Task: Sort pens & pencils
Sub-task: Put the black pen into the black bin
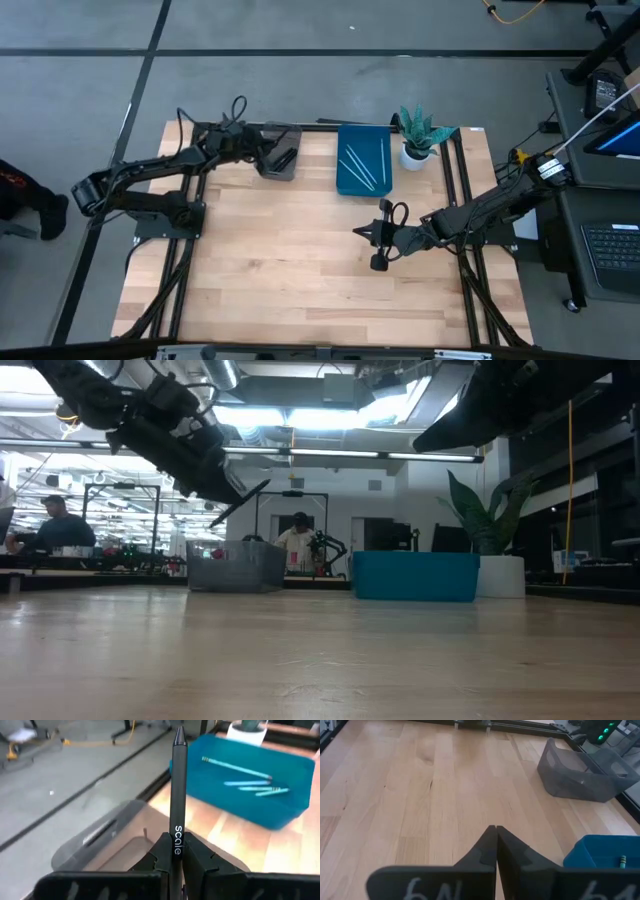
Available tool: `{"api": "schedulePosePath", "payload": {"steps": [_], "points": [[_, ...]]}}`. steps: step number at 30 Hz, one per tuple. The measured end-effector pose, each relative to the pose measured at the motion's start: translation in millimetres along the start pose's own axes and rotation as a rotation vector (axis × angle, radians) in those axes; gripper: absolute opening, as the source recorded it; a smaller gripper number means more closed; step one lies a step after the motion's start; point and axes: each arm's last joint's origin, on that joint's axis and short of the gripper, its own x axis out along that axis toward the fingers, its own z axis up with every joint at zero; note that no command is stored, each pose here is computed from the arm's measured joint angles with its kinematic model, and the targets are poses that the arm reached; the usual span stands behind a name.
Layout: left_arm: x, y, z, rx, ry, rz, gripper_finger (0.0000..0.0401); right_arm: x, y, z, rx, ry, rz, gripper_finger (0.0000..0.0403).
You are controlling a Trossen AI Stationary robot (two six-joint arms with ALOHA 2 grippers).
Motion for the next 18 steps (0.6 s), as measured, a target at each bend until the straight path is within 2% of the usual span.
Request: {"api": "schedulePosePath", "payload": {"steps": [10,18], "points": [[-11,7,39,0.003,0.195,0.012,0.0016,0,0,0,0.001,0.000,0.000,0.0006],[1,10,33,-0.038,0.327,0.005,0.0016,0,0,0,0.010,0.000,0.000,0.0006]]}}
